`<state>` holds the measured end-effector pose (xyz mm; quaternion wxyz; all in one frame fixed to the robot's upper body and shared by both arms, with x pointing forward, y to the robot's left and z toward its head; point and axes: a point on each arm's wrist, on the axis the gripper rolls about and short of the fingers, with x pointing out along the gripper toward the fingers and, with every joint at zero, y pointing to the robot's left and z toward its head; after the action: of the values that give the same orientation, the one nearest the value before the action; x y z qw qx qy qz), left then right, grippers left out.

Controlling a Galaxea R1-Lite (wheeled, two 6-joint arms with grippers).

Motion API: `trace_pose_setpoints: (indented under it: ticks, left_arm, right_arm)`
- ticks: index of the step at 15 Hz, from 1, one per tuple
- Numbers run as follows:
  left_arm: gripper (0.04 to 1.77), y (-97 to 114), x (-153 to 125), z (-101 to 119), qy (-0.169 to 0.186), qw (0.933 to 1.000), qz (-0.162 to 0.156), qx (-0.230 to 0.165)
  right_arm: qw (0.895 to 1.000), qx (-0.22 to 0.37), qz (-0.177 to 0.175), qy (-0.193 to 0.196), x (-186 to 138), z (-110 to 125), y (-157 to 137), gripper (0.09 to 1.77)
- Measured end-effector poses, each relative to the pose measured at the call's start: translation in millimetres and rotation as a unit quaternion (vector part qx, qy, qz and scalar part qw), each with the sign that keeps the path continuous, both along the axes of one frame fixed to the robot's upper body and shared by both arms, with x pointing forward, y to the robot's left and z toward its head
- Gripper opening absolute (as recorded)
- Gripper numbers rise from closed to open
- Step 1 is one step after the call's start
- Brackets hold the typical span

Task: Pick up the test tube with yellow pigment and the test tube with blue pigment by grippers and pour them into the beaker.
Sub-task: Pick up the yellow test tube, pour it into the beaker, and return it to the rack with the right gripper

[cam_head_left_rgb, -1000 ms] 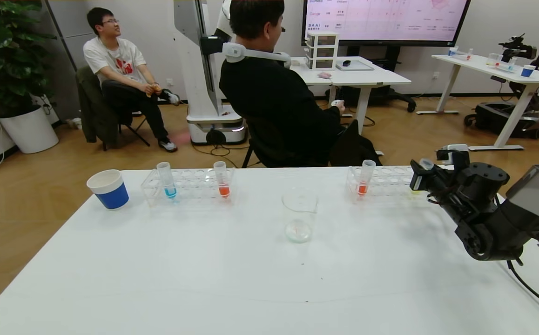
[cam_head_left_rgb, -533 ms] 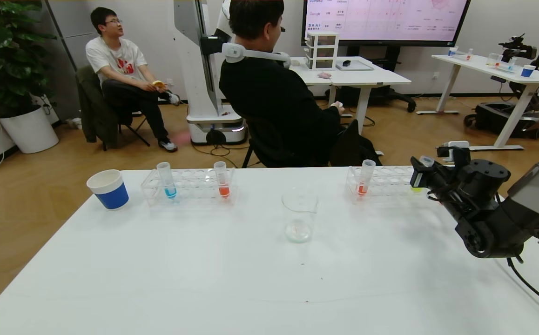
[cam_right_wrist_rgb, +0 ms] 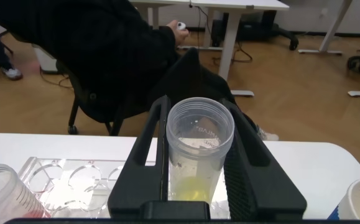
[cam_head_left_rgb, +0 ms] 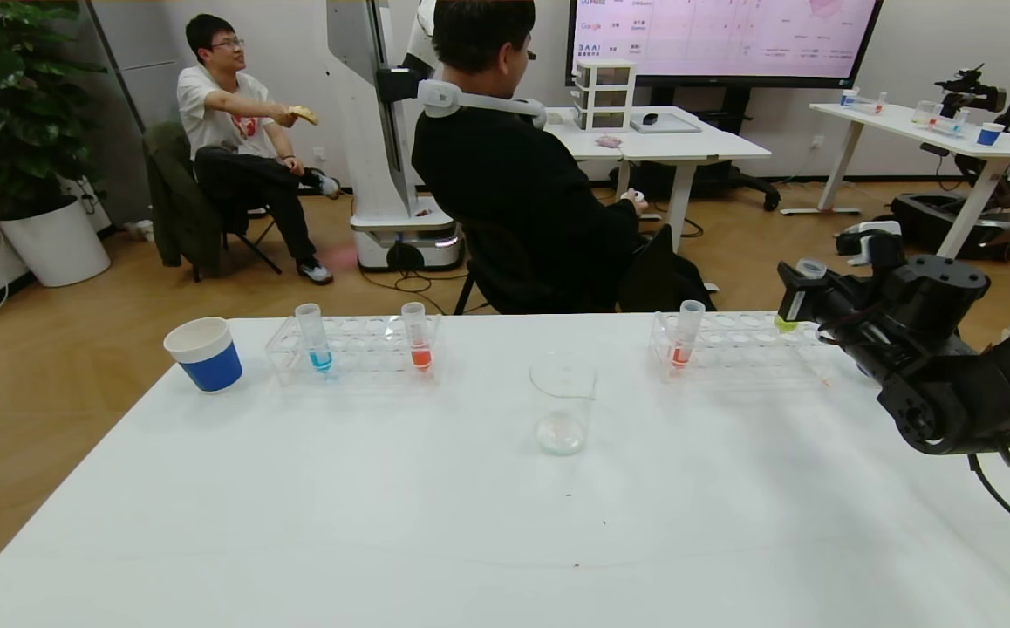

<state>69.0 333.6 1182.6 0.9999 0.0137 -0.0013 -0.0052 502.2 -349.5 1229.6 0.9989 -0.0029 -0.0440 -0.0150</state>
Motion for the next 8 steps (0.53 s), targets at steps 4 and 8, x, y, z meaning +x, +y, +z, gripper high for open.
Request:
trace_pose_setpoints:
  ticks: [4,8]
  left_arm:
    - [1.75,0.0,0.0,0.0,0.000,1.0000,0.000,0.000]
    - [1.75,0.0,0.0,0.0,0.000,1.0000,0.000,0.000]
  right_arm:
    - [1.000,-0.001,0.001,-0.007,-2.3,5.9,0.4,0.51]
    - [1.000,-0.017,0.026,-0.003,1.4,23.6,20.6,0.51]
